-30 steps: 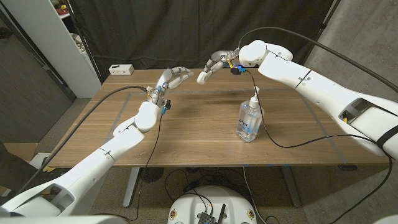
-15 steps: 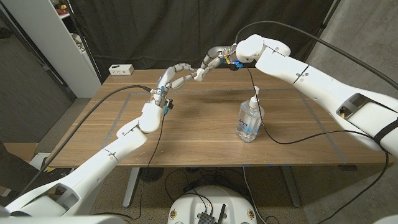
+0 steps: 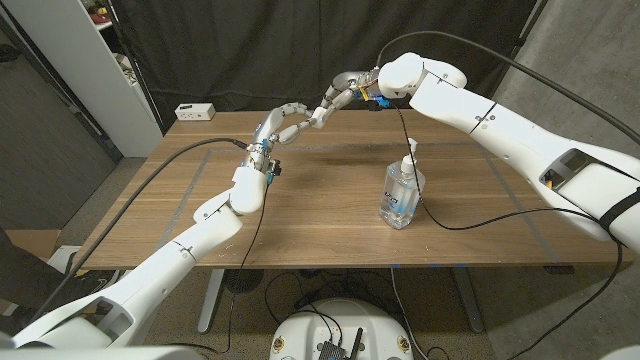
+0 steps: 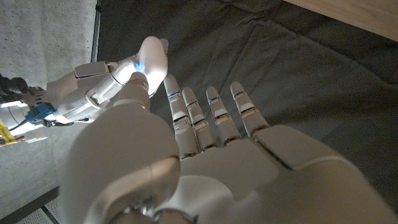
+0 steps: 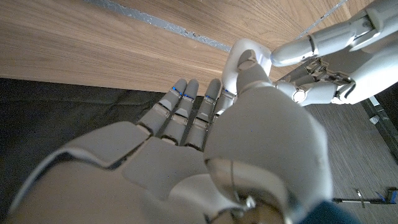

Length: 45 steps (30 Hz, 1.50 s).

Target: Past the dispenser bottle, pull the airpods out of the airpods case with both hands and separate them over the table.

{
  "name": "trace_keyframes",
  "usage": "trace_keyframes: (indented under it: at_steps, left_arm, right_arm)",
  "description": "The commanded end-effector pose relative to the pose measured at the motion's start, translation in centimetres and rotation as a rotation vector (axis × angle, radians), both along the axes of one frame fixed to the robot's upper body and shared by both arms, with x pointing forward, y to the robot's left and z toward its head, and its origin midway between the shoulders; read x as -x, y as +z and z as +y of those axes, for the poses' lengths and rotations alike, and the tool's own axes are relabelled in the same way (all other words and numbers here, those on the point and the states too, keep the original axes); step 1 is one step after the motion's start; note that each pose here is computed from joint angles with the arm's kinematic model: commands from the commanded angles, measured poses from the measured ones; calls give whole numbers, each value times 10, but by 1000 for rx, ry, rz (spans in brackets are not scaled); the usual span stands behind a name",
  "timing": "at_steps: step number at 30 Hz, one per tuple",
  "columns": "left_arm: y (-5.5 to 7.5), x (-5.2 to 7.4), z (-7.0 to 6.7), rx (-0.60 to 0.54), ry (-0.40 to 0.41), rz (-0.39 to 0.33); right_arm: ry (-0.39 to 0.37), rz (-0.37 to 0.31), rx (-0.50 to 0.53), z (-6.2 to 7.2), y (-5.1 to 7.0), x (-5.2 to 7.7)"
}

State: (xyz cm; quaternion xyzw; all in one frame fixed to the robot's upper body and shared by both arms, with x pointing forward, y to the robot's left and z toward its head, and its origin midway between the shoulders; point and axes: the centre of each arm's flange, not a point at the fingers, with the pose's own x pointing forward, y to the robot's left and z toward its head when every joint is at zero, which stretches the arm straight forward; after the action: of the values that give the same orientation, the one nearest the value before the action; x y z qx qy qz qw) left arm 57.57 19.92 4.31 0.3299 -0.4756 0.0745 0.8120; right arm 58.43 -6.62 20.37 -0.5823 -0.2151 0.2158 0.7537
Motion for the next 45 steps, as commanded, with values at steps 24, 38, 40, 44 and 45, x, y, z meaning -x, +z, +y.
trace_keyframes:
  at_steps: [24,38,40,44,45]
  left_arm:
    - [1,5,0,128,-214,44]
    - [-7,2,1,110,-140,78]
    - [-9,0,2,97,-123,85]
    - [-12,-2,4,84,-106,100]
    - [-12,-2,4,82,-105,102]
  right_arm:
    - [1,-3,16,-8,-10,1]
    - [13,5,-19,-17,-13,6]
    - [20,11,-27,-18,-13,7]
    - [27,21,-25,-18,-12,7]
    - [28,22,-25,-18,-12,7]
